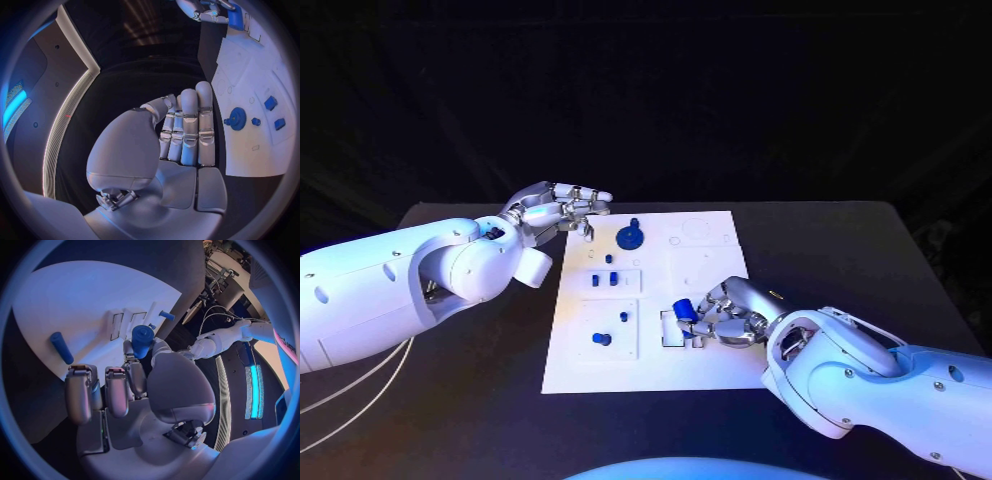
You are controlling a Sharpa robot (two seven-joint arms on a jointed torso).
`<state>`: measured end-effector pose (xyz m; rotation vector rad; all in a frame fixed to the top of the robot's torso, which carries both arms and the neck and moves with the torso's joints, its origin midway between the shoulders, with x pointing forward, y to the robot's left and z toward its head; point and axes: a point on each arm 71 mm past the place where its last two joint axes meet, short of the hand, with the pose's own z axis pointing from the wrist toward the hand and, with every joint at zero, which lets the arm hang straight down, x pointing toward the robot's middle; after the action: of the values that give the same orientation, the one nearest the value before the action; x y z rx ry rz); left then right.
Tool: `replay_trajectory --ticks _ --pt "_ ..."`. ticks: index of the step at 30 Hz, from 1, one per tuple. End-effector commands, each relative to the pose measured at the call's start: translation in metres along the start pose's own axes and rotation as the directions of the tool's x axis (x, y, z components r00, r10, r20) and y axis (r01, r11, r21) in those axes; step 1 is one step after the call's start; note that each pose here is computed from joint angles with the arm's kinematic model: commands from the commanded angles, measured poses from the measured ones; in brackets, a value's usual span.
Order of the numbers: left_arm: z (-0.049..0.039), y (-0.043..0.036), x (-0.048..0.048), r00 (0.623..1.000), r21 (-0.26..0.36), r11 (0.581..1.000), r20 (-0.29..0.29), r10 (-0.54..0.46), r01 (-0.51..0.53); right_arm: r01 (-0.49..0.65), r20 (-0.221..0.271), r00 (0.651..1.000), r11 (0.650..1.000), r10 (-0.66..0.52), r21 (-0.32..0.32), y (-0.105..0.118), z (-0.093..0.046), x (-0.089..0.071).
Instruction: Assemble the parts on the task board
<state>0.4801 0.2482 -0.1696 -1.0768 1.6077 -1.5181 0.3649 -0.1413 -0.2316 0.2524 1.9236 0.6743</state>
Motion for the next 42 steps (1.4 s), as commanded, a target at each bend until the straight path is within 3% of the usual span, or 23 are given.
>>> replay_trajectory --ticks 1,11,27,42 --pt "0.0005 -0.0011 0.0037 1.0 0.008 1.0 -0.024 -0.009 0.009 0.007 -0.076 0.997 1.0 -0.005 0.018 0.0 0.003 0.007" --pt "0.0002 -0.0013 0.0045 1.0 0.009 1.0 -0.028 -0.009 0.01 0.02 -0.106 0.994 0.999 -0.017 0.025 0.001 0.009 0.014" --pt "0.0001 -0.0013 0.0045 1.0 0.007 1.0 -0.028 -0.01 0.01 0.039 -0.071 0.997 0.999 -0.038 0.013 0.001 0.018 0.014" --pt "-0.001 -0.0013 0.0028 1.0 0.006 1.0 -0.025 -0.009 0.009 0.048 -0.025 0.998 0.998 -0.05 -0.047 0.0 0.002 0.007"
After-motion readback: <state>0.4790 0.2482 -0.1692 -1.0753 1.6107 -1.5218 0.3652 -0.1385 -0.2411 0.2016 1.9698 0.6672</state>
